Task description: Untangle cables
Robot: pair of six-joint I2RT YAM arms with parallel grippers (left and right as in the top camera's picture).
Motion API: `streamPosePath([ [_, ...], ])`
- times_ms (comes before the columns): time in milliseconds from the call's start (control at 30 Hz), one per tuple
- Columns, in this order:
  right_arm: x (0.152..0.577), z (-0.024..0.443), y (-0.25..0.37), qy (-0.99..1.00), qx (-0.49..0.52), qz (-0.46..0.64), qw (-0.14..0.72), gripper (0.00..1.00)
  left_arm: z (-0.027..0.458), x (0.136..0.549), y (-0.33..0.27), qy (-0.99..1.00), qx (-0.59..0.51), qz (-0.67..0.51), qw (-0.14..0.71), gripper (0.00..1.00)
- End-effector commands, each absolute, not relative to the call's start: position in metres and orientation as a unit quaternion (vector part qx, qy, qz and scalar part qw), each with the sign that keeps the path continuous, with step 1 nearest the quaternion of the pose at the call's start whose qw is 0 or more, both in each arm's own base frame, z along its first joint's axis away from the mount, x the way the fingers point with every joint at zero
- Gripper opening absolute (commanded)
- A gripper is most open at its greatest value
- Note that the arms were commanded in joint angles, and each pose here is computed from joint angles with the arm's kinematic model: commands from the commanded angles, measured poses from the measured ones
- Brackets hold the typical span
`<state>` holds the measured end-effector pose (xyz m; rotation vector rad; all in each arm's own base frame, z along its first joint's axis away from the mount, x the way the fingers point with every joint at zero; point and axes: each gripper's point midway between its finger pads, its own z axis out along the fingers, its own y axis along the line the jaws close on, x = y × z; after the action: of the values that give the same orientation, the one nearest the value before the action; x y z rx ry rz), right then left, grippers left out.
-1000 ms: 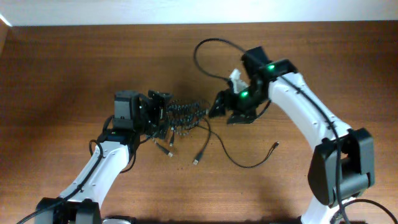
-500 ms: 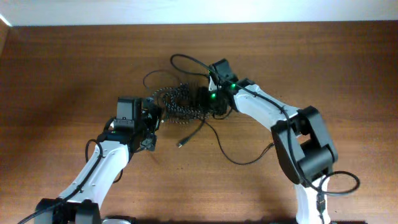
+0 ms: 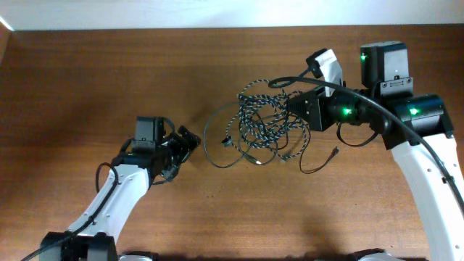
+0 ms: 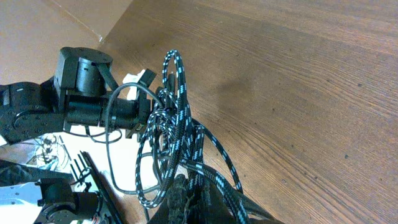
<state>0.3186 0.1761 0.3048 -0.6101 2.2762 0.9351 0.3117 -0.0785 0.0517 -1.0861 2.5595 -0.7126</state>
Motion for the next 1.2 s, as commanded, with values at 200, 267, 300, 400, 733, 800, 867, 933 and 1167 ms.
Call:
streamPosePath([
  [200, 0.313, 0.312, 0.179, 0.849, -0.241, 0.361, 0.303, 0.04, 0.31, 0.282, -0.076, 0.757, -0.018, -0.341, 0.557, 1.0],
  [267, 0.313, 0.312, 0.179, 0.849, -0.241, 0.361, 0.303, 0.04, 0.333, 0.287, -0.075, 0.726, -0.038, -0.372, 0.578, 1.0],
  [300, 0.313, 0.312, 0.179, 0.849, -0.239, 0.361, 0.302, 0.04, 0.34, 0.293, -0.075, 0.71, -0.091, -0.42, 0.558, 0.91],
  [400, 0.314, 0.308, 0.18, 0.853, -0.233, 0.363, 0.293, 0.04, 0.328, 0.317, -0.073, 0.648, -0.321, -0.571, 0.388, 0.97],
  [733, 0.32, 0.293, 0.196, 0.855, -0.24, 0.373, 0.269, 0.04, 0.309, 0.314, -0.183, 0.606, -0.411, -0.662, 0.159, 0.93],
  [800, 0.311, 0.293, 0.21, 0.85, -0.258, 0.378, 0.261, 0.04, 0.281, 0.333, -0.185, 0.613, -0.444, -0.634, 0.159, 0.93],
  [867, 0.309, 0.29, 0.215, 0.852, -0.265, 0.368, 0.261, 0.04, 0.254, 0.35, -0.19, 0.623, -0.462, -0.614, 0.148, 0.77],
  [933, 0.312, 0.287, 0.211, 0.859, -0.261, 0.353, 0.263, 0.04, 0.251, 0.355, -0.189, 0.62, -0.465, -0.613, 0.155, 0.63],
  [1167, 0.312, 0.287, 0.211, 0.859, -0.261, 0.354, 0.263, 0.04, 0.22, 0.358, -0.182, 0.643, -0.49, -0.565, 0.161, 0.18],
])
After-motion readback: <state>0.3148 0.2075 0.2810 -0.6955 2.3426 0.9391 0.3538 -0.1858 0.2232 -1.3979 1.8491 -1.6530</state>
